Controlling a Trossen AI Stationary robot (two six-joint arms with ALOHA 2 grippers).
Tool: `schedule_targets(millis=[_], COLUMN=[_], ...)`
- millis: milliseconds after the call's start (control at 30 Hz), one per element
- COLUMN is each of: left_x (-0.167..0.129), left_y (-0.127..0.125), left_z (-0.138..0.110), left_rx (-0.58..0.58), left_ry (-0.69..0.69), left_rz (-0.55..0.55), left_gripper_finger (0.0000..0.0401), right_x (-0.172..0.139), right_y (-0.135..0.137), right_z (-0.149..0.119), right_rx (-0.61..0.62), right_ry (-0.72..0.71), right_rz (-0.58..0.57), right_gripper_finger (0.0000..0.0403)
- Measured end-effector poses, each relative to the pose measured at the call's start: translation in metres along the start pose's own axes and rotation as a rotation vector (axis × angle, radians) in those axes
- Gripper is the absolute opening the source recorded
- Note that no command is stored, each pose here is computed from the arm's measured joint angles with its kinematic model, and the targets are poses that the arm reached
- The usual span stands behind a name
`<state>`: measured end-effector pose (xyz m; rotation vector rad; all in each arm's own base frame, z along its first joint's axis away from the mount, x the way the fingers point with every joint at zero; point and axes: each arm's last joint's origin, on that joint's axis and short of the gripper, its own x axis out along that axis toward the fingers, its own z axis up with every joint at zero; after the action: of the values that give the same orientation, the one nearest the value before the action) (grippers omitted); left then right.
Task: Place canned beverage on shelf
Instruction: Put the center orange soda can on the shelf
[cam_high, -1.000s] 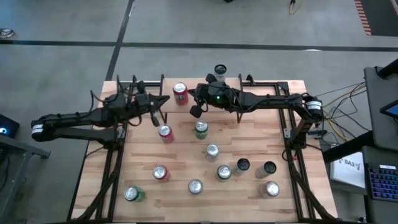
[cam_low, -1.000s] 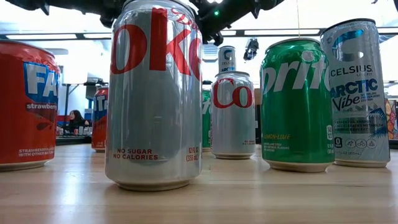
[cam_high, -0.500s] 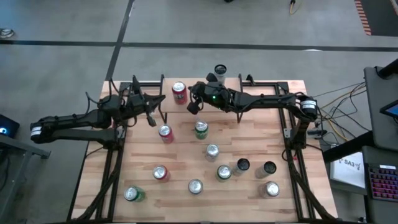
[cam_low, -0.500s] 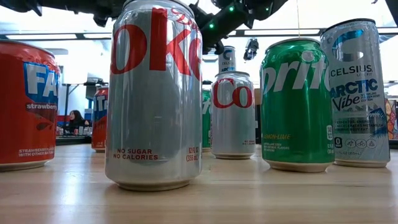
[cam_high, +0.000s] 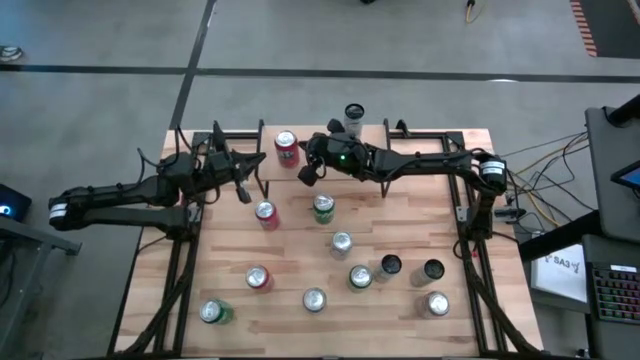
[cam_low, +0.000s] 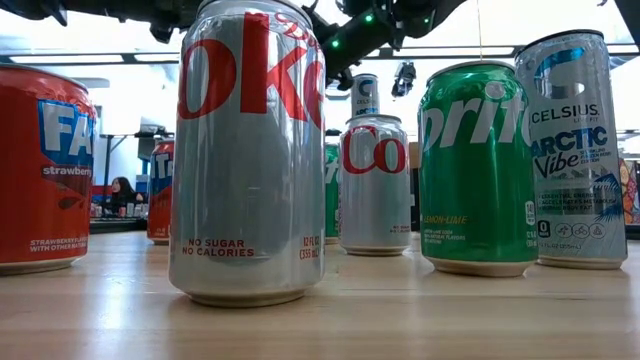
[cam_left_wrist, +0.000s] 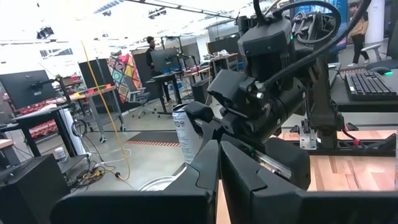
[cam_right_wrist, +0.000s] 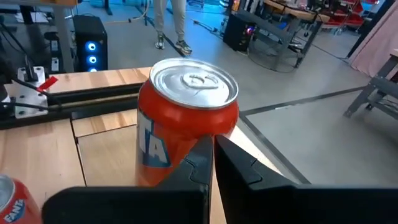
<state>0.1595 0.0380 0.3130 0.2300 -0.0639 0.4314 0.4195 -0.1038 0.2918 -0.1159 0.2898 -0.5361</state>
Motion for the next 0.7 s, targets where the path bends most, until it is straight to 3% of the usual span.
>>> schedule_targets(millis=[400,700], left_x=[0.001,0.009], left_y=[0.0,-0.004], left_z=[-0.001,-0.007], left_rx=[0.002,-0.028], left_ry=[0.008,0.04], left_rz=[-0.001,-0.011], left_gripper_finger=[0.0,0.0], right_x=[-0.008,-0.047], right_y=[-0.003,-0.015], right_z=[0.008,0.034], right_rx=[-0.013,-0.034], right_ry=[-0.013,0.004], right_rz=[0.001,0.013], right_gripper_finger=[0.0009,0.0009])
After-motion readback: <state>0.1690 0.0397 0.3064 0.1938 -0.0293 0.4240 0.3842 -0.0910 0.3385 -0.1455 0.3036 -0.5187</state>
